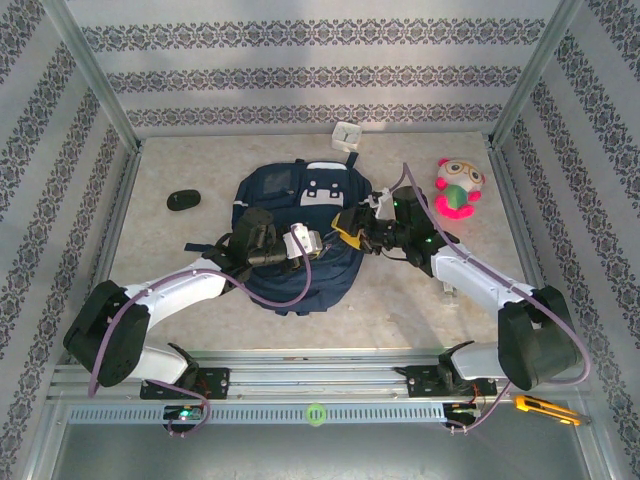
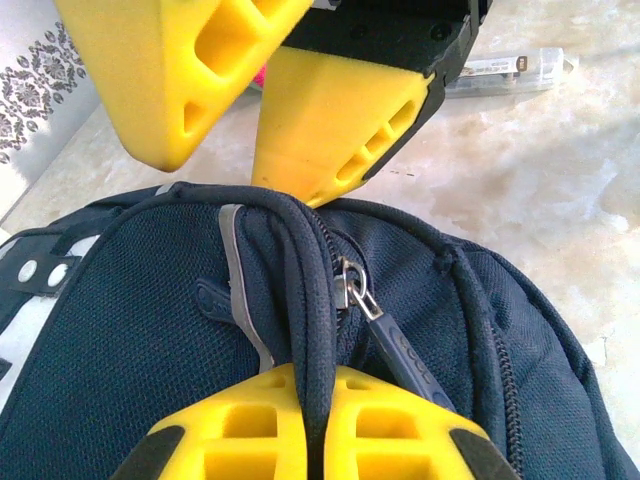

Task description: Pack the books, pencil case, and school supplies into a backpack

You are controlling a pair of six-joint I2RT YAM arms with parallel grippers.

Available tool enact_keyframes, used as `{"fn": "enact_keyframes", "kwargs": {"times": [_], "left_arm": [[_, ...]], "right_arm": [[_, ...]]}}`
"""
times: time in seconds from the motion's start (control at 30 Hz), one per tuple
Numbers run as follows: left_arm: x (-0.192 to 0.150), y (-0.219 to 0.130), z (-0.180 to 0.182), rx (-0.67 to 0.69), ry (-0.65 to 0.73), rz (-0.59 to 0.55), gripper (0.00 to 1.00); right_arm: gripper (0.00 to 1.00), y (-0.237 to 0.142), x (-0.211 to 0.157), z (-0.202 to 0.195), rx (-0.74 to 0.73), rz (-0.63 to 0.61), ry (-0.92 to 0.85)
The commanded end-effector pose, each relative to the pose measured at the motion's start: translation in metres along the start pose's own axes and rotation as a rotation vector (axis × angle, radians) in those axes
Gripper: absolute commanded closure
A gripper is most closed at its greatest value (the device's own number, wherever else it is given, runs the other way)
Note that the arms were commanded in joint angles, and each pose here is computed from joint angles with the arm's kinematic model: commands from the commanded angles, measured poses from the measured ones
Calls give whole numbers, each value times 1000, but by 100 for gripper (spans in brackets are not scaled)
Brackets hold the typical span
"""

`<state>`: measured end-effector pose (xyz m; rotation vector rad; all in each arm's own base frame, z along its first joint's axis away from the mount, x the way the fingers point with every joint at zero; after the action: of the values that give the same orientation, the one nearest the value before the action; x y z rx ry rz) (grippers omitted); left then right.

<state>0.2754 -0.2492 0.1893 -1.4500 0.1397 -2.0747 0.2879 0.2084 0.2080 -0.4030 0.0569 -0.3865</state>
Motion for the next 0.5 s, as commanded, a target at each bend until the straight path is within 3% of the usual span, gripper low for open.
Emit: {"fn": "enact_keyframes", "kwargs": {"times": [0.0,0.1,0.27,0.33,0.4,0.47], "left_arm": [[36,-3,6,-14,101,-171,97],[39,-2,3,-47,103,-190,97],[33,-4,5,-30,85,-133,92],[28,-7,8,1,38,-75,79],[23,-15,12,48,-35,-8,57],[23,-27,19,117,-147,42,49]], "right_arm": [[46,9,-1,-5,-27,-15,19],[50,18,0,3,-15,4,9],[87,21,4,4,-7,-33,11],[99,16,4,5,3,-80,13],[100,10,5,6,22,-154,17],[100,5,4,9,50,-218,24]]}}
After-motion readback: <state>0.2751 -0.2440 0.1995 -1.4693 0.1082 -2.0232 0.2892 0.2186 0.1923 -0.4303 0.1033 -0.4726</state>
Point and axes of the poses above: each hand's point on the last joint's axis, 136 mm out from that joint toward the fingers, its own y axis out along the fingers, its own z axis along the line the jaws close on, x = y × z, the point moved 5 cm from there along -y, back along the fingers, and after that the axes turned 6 degrees about y, right-handed, at the moved point
